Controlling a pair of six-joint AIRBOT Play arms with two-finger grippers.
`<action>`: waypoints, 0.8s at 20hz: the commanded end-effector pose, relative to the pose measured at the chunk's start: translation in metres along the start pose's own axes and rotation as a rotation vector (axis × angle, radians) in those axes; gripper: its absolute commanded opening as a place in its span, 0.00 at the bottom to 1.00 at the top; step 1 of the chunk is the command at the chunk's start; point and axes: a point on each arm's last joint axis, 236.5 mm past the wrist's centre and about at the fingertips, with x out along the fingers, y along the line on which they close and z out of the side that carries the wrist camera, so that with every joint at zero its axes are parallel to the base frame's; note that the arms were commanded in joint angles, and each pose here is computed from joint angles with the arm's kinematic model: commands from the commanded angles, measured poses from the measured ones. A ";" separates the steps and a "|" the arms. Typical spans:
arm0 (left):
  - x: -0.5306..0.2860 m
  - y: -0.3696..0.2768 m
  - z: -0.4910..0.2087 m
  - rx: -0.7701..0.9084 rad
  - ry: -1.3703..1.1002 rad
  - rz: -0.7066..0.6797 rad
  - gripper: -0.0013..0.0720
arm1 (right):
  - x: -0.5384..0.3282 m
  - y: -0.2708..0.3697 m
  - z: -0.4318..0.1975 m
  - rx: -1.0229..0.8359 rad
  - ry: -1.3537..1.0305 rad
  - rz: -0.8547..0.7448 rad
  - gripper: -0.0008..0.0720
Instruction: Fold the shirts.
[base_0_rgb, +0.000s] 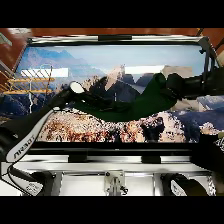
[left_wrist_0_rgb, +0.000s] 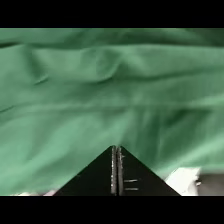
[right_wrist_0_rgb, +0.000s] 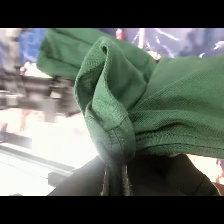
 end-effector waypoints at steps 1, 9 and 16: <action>0.041 -0.027 -0.004 -0.080 -0.031 -0.085 0.09 | -0.018 0.012 -0.011 -0.003 -0.013 0.014 0.10; 0.045 -0.066 0.006 -0.049 -0.045 -0.232 0.06 | -0.028 0.004 -0.012 -0.007 -0.044 -0.039 0.10; -0.121 -0.067 0.044 0.215 -0.223 0.028 0.06 | 0.012 -0.012 -0.001 0.036 0.031 -0.047 0.10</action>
